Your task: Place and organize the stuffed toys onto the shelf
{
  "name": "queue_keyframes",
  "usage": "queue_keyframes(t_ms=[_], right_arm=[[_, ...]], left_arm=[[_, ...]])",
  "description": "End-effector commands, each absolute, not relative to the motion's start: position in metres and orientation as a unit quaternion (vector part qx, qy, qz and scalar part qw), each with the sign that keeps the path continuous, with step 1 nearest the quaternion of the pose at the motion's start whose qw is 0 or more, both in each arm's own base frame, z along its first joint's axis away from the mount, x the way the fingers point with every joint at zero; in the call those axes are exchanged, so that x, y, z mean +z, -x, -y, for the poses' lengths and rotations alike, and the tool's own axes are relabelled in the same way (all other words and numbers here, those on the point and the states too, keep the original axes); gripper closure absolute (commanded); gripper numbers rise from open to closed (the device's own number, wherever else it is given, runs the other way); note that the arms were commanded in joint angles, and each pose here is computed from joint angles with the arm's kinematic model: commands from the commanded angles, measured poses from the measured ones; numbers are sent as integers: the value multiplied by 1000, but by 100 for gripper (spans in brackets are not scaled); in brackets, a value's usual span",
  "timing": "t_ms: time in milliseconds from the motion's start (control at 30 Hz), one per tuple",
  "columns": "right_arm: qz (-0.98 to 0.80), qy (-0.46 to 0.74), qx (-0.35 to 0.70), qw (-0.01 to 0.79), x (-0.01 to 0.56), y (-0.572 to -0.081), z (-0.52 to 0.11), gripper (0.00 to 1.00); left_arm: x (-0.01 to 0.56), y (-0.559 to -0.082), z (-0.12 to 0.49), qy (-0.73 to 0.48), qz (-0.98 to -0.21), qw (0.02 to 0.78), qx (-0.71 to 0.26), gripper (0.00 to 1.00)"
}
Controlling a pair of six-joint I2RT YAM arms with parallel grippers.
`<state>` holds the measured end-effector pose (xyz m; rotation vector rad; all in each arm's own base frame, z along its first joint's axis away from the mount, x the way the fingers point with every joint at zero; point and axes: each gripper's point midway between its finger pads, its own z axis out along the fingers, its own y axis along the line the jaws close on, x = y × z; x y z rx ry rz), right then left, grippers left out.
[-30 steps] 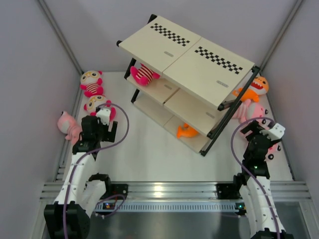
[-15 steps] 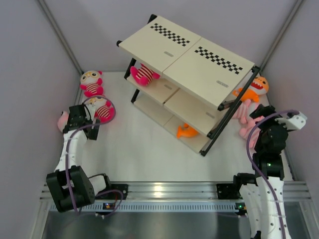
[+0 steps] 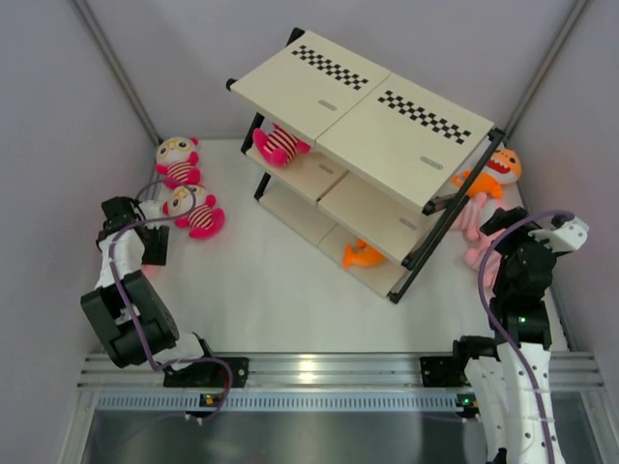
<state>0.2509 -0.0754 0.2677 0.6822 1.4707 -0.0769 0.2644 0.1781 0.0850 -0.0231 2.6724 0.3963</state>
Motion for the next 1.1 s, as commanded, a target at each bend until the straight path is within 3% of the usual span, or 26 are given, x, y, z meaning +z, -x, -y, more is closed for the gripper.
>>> queue_keyframes(t_ms=[0,33,67,200,633,833,867,1000,1067], right_arm=[[-644,-295,-14,706,287,-252,68,15],[-644,-295,-17,705,287,-251,69,15],[-648,-294,-20,703,285,-250,69,15],[-646,-291,-27,705,287,-247,71,15],[-638,-273,-12,720,306,-250,65,15],[-600,-157,2,784,416,-238,40,14],[-574,-126,4,809,456,-226,33,13],[-545,55,94,831,545,-215,-35,12],[-500,166,165,834,591,-181,-80,12]], left_arm=[[94,-289,-167,-15,-960,260,99,33],[89,-292,-168,-8,-961,258,95,40],[86,-292,-168,-6,-962,256,92,59],[85,-294,-166,1,-963,256,85,100],[215,-280,-142,-103,-884,426,162,100],[269,-276,-65,-211,-849,484,11,100],[273,-273,-57,-223,-845,487,-6,100],[288,-252,-8,-287,-808,504,-104,100],[295,-243,12,-312,-786,514,-141,100]])
